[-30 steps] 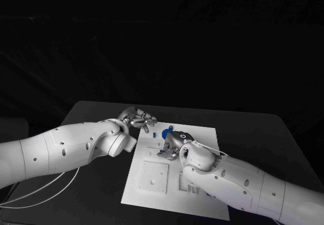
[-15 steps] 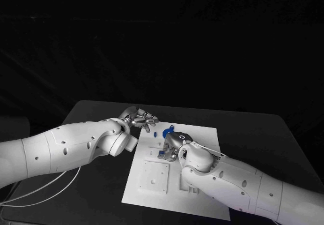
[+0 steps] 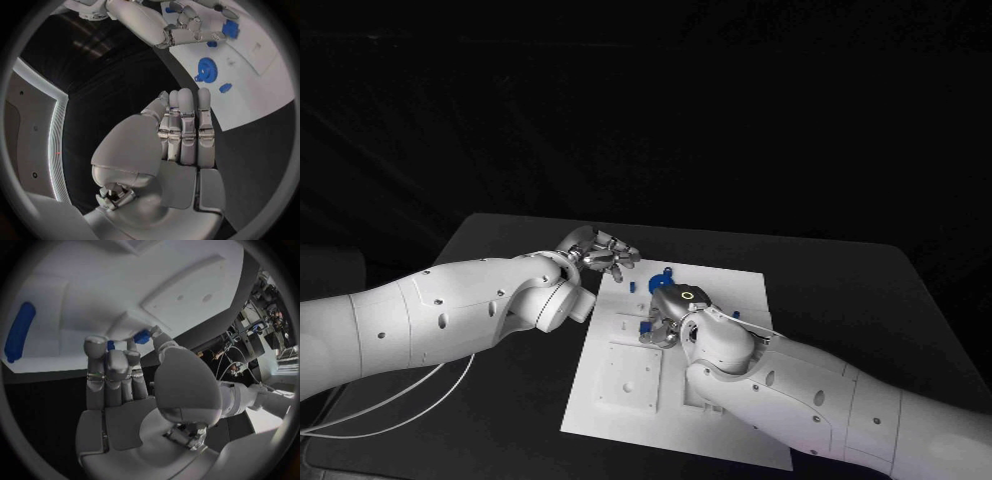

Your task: Assemble the parts on the task board

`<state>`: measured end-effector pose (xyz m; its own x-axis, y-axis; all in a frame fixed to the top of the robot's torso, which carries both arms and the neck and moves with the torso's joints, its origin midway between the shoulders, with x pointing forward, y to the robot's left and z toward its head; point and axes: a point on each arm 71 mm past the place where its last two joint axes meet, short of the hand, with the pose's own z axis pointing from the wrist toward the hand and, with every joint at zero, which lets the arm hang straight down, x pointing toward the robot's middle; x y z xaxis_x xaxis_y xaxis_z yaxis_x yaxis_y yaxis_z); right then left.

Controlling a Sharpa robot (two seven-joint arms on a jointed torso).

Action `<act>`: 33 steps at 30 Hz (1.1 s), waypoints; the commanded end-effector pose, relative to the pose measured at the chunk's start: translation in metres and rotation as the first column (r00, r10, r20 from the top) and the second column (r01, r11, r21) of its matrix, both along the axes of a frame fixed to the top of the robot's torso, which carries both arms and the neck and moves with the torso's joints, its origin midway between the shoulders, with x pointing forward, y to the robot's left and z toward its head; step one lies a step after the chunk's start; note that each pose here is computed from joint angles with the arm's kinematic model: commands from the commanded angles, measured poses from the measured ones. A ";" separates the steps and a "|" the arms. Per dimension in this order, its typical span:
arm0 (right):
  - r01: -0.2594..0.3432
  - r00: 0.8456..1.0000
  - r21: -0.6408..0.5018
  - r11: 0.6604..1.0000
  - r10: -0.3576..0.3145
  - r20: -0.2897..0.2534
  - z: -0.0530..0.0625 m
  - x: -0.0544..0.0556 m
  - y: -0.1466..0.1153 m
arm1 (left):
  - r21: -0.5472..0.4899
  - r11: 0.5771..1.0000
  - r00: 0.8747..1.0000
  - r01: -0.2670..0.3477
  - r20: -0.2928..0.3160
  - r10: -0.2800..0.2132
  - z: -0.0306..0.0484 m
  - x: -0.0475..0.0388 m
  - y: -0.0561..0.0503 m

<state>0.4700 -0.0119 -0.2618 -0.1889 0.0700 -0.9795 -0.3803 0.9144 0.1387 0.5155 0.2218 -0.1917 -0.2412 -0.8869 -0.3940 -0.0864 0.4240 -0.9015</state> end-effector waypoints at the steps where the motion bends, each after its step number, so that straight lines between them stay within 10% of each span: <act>1: -0.007 1.000 -0.011 1.000 0.007 0.026 0.001 0.000 0.001 | -0.006 1.000 1.000 -0.003 0.005 0.003 0.0014 0.0001 -0.002; 33: -0.033 0.999 0.056 0.998 0.033 -0.005 -0.001 0.000 -0.007 | -0.005 1.000 1.000 0.008 -0.021 -0.008 -0.0007 -0.0009 -0.001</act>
